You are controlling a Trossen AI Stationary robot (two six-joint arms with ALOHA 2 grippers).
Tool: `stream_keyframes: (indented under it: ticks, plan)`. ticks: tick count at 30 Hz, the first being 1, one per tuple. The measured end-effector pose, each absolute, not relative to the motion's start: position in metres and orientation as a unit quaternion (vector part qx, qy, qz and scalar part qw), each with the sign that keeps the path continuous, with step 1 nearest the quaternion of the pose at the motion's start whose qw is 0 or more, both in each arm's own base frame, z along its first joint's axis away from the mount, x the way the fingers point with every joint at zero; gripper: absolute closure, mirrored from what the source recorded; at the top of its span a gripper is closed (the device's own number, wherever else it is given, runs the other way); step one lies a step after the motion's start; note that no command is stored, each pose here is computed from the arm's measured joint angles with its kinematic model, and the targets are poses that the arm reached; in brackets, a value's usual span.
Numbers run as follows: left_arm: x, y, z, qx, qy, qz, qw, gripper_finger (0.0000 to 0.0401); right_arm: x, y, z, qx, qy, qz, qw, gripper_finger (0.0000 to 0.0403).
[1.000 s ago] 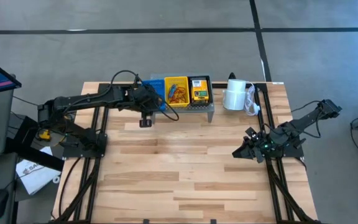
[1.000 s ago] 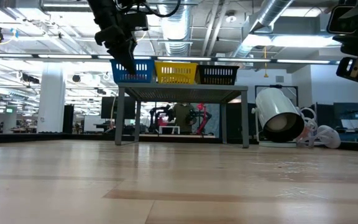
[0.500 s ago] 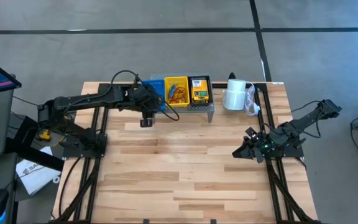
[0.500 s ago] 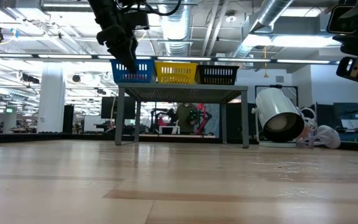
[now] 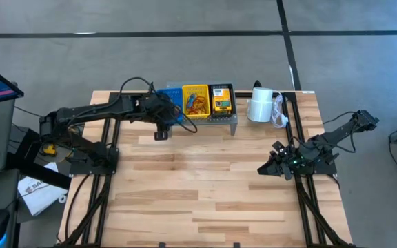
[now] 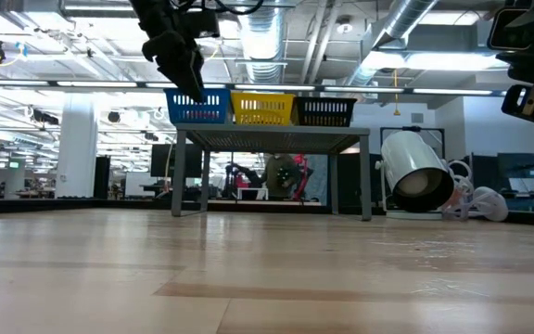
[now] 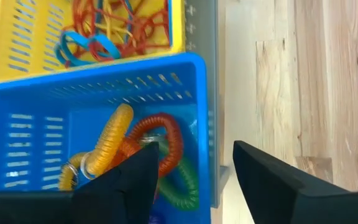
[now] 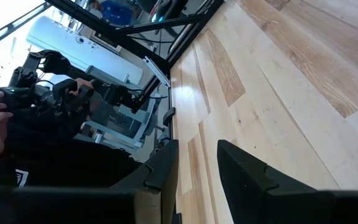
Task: Pick & Place Office Desk Supplies
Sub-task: Put the blue basket on the shelf
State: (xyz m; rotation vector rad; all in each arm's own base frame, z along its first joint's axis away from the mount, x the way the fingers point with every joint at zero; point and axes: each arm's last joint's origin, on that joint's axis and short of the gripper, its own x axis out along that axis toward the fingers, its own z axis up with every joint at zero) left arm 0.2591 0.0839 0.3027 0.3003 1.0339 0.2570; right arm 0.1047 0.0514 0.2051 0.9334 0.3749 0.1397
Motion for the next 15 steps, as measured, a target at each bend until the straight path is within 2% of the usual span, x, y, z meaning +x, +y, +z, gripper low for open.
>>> stream_keyframes:
  ticks: [15]
  plan:
    - [0.254, 0.082, 0.323, 0.15, 0.448, 0.134, 0.871, 0.0197, 0.105, 0.051, 0.205, 0.447, 0.18, 0.067, 0.874, 0.0294]
